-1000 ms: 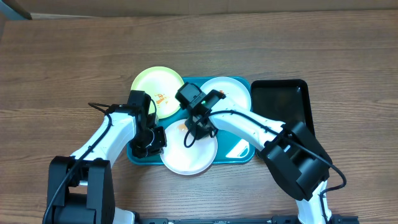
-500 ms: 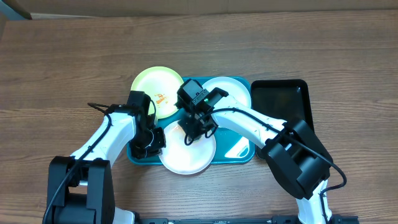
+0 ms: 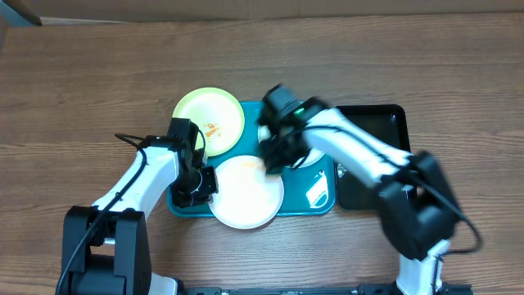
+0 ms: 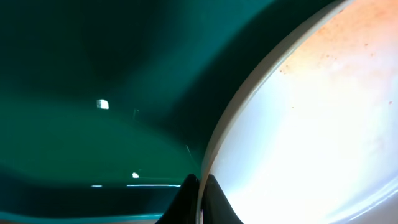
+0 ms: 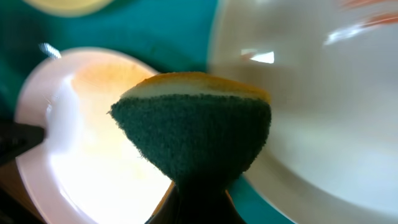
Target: Clean dirty plates on tray and stack at the side
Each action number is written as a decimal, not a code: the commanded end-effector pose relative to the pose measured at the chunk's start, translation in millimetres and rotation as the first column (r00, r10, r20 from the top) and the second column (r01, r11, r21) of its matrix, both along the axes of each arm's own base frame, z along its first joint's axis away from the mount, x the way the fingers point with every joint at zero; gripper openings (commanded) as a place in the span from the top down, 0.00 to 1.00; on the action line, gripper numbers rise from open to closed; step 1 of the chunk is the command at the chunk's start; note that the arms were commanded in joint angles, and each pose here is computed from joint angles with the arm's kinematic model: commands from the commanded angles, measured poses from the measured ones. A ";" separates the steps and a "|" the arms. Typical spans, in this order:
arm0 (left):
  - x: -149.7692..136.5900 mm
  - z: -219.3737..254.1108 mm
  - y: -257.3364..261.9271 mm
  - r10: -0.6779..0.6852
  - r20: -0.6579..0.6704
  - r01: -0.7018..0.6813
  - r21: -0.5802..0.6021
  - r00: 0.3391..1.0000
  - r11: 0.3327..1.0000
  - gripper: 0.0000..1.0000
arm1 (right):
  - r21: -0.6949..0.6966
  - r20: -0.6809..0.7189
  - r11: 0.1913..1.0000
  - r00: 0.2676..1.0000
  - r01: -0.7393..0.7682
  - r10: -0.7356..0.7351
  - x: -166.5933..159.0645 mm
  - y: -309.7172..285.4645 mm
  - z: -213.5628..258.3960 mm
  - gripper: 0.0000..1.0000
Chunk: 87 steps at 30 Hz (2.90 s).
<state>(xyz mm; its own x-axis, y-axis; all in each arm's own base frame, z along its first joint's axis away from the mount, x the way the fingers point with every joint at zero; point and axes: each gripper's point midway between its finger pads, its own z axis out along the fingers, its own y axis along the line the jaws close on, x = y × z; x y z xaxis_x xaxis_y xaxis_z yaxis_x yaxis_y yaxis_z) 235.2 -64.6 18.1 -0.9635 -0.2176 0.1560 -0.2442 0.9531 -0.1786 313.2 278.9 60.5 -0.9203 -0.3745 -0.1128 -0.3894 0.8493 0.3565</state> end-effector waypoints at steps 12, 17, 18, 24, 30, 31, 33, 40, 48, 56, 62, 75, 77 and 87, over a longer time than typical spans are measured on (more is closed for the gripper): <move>3.9 39.4 26.8 -0.014 0.016 0.011 0.157 1.000 0.988 0.96 | -0.176 0.050 0.936 0.953 0.304 -0.300 25.0 -137.7 58.8 0.96; 15.7 72.2 33.3 -0.010 0.033 0.003 0.202 0.999 0.979 0.96 | -0.271 0.048 0.890 0.929 0.367 -0.368 23.7 -177.7 55.7 0.96; 20.1 78.0 34.5 -0.012 0.047 0.002 0.211 0.999 0.978 0.96 | -0.270 0.045 0.885 0.923 0.379 -0.382 24.6 -182.3 55.7 0.96; 26.0 79.8 14.1 -0.149 0.082 0.136 0.139 0.985 0.981 0.96 | -0.273 0.013 0.878 0.915 0.392 -0.404 19.6 -189.7 55.6 0.96; -0.1 55.0 6.9 -0.170 0.004 0.168 0.105 0.986 0.980 0.96 | -0.194 -0.043 0.910 0.924 0.366 -0.380 15.4 -172.0 58.1 0.96; -3.5 50.6 6.9 -0.169 -0.005 0.169 0.102 0.986 0.980 0.96 | -0.142 -0.061 0.937 0.942 0.319 -0.330 13.5 -160.7 60.3 0.96; -7.1 42.7 7.6 -0.169 -0.011 0.169 0.102 0.986 0.980 0.96 | -0.068 -0.073 0.968 0.967 0.241 -0.246 10.2 -141.8 64.0 0.96; -1.8 29.5 -10.3 -0.184 0.046 0.183 0.023 0.982 0.983 0.96 | -0.006 0.031 1.000 0.999 -0.019 0.019 -1.1 -75.5 65.6 0.96; -2.8 28.7 -17.1 -0.214 0.052 0.213 0.028 0.976 0.977 0.96 | 0.025 0.193 0.974 0.957 -0.223 0.214 -17.2 5.8 49.7 0.96; -3.3 28.7 -17.9 -0.213 0.050 0.212 0.027 0.976 0.977 0.96 | 0.019 0.189 0.942 0.926 -0.335 0.326 -42.8 48.4 13.0 0.96; -3.7 28.8 -17.9 -0.198 0.046 0.197 0.028 0.979 0.980 0.96 | -0.041 0.175 0.939 0.923 -0.342 0.344 -38.6 54.0 -23.2 0.96; -5.9 28.8 -18.0 -0.188 0.035 0.187 0.030 0.982 0.982 0.96 | -0.219 0.034 0.950 0.971 -0.223 0.236 -35.9 -4.2 -48.0 0.96; -4.7 28.4 -16.3 -0.174 0.036 0.172 0.042 0.984 0.984 0.96 | -0.241 -0.007 0.946 0.974 -0.219 0.224 -41.6 -14.6 -48.6 0.96; -2.3 27.3 -8.5 -0.154 0.038 0.151 0.087 0.987 0.985 0.96 | -0.282 -0.017 0.955 0.995 -0.096 0.095 -41.0 -27.7 -26.2 0.96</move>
